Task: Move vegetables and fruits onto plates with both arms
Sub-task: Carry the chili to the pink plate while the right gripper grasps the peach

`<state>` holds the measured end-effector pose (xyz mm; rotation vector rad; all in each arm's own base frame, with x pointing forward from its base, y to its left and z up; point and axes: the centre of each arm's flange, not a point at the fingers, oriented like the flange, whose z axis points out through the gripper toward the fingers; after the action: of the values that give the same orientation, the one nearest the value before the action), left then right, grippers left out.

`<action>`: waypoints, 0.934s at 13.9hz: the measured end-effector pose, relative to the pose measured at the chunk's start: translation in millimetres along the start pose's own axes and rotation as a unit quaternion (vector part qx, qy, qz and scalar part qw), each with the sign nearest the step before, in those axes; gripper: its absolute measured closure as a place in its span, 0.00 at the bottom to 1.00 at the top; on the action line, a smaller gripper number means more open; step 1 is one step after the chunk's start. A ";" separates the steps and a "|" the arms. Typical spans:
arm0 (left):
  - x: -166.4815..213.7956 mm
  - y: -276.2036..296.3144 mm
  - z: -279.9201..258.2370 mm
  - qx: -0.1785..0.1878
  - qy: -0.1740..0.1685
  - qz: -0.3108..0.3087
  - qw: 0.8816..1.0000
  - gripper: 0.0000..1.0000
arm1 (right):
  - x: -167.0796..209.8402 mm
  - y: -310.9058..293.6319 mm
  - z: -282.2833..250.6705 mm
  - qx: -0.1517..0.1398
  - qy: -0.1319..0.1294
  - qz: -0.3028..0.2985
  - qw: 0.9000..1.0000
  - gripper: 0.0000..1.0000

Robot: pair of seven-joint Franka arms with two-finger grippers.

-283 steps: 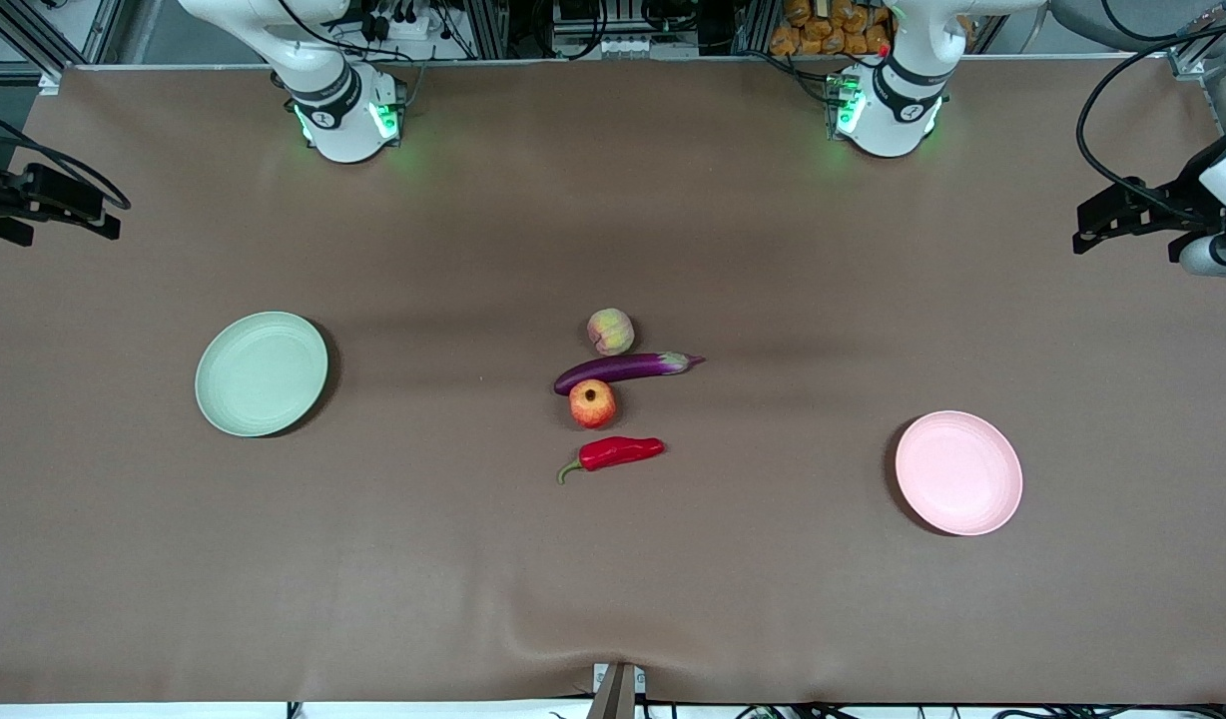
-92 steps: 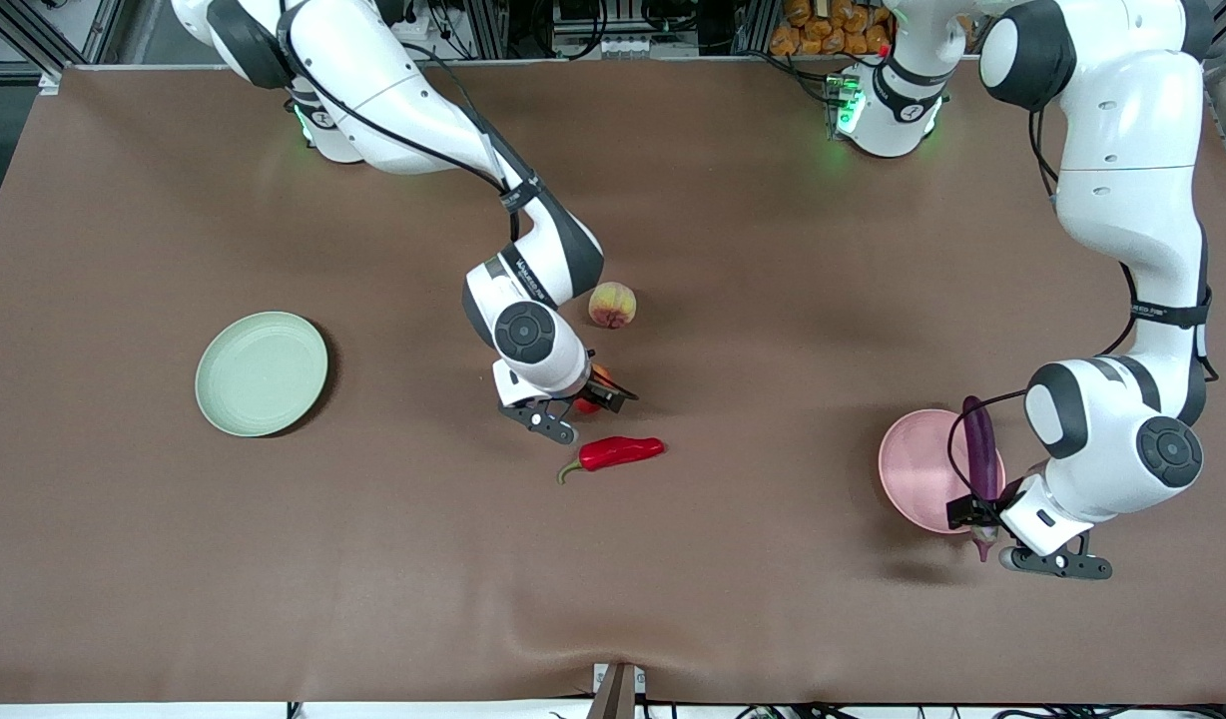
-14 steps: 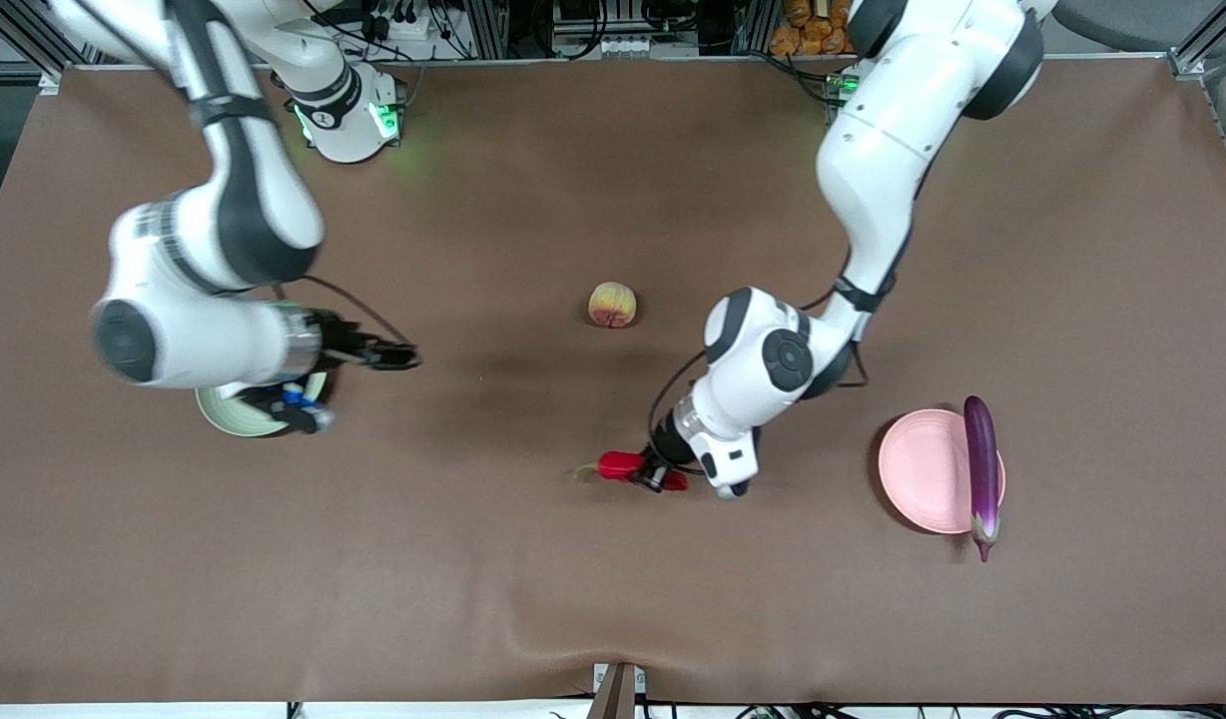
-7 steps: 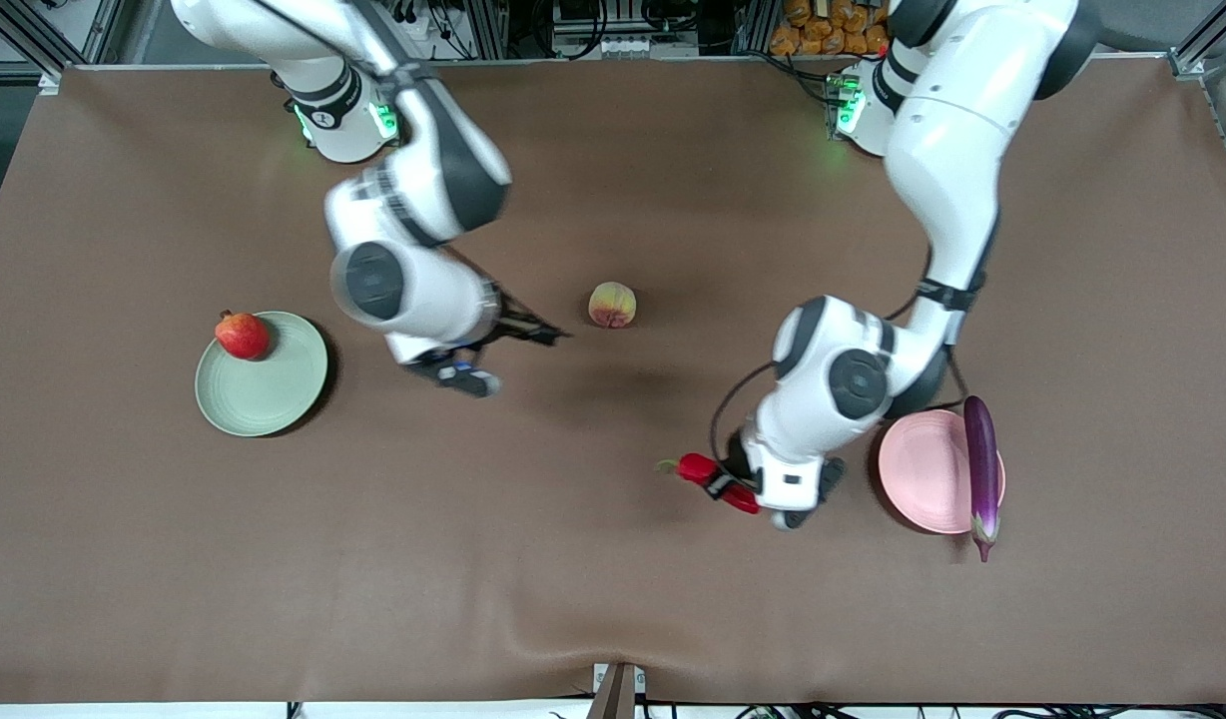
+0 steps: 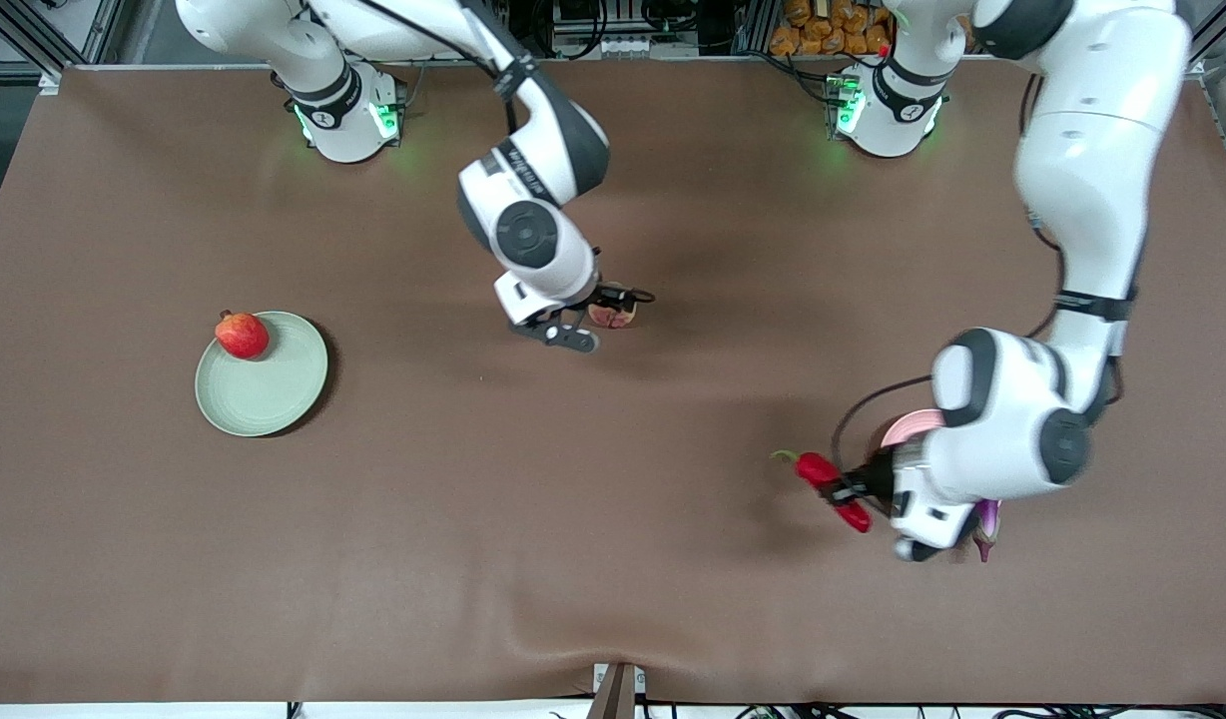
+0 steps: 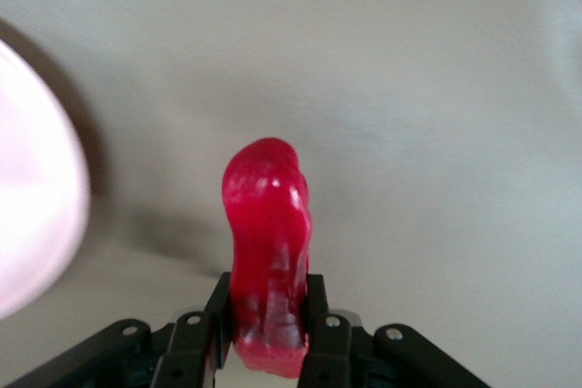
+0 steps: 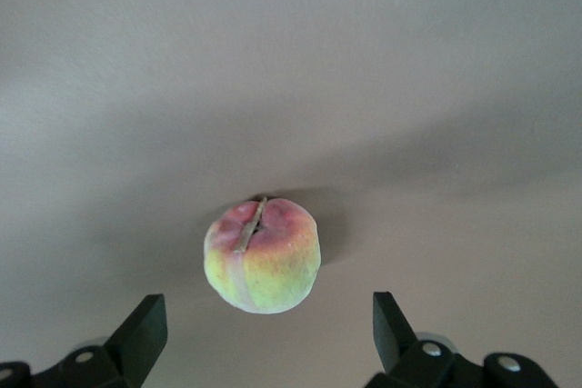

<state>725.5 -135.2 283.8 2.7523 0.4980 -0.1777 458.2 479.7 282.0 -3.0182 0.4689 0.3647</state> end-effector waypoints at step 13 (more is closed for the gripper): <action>26.0 -91.8 -27.8 0.122 -0.053 0.230 0.964 0.63 | -11.5 -18.3 70.5 -0.015 0.054 -0.008 0.998 0.21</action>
<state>718.3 -36.3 277.1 2.9837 -0.2108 -0.2821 437.5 507.5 216.9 -3.0801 0.4504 0.2101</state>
